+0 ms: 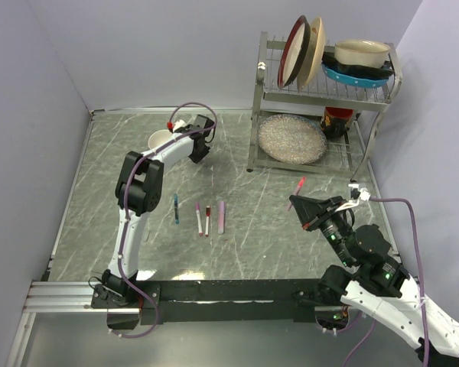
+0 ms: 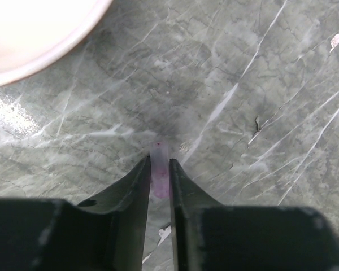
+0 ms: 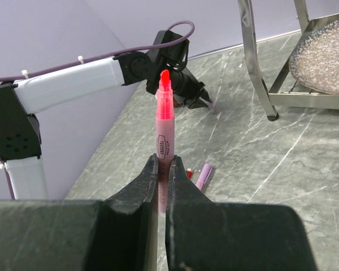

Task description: Insert the pens into the pen caps

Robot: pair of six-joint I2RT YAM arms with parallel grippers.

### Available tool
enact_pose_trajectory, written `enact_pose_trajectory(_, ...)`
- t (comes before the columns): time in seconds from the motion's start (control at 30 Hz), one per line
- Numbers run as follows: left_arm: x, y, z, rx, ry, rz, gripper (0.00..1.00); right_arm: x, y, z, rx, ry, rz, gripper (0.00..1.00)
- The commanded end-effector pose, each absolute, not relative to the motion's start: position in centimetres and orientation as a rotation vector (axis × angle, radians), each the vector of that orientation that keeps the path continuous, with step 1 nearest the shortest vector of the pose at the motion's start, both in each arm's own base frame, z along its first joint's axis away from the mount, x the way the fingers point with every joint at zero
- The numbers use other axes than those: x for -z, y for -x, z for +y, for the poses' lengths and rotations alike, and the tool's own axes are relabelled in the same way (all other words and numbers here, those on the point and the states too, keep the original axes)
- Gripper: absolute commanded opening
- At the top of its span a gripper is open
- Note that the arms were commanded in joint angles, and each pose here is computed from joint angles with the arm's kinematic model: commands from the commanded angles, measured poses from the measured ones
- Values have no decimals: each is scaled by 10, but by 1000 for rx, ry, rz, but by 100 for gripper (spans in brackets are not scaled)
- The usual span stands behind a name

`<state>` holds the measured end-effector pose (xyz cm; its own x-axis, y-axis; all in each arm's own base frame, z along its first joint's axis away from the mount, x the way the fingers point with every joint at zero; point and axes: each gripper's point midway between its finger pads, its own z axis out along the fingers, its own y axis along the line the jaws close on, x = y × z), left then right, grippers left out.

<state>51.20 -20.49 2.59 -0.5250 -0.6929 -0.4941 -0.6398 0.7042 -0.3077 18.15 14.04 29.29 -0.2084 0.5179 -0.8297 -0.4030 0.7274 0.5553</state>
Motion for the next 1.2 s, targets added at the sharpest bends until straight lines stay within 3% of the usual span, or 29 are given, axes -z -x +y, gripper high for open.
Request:
enact_pose_trajectory(0.0, 9, -468, -212, 77, 955, 2522, 19, -310, -178, 134, -862, -120, 1530, 0)
enact_pose_trajectory(0.3, 8, -415, -212, 110, 743, 2648, 6, -294, -173, 145, -909, -99, 1589, 0)
enact_pose_trajectory(0.47, 24, -372, -196, -68, 560, 2797, 4, -284, -173, 145, -915, -119, 1608, 0)
enact_pose_trajectory(0.57, 31, -355, -190, -182, 462, 2832, 8, -280, -174, 146, -916, -124, 1611, 0)
enact_pose_trajectory(0.7, 31, -346, -191, -204, 383, 2838, 25, -282, -174, 147, -922, -116, 1607, 0)
enact_pose_trajectory(0.87, 28, -347, -191, -218, 373, 2833, 34, -285, -174, 143, -907, -132, 1607, 0)
enact_pose_trajectory(1.17, 42, -350, -186, -291, 365, 2847, 31, -290, -171, 137, -907, -130, 1586, 0)
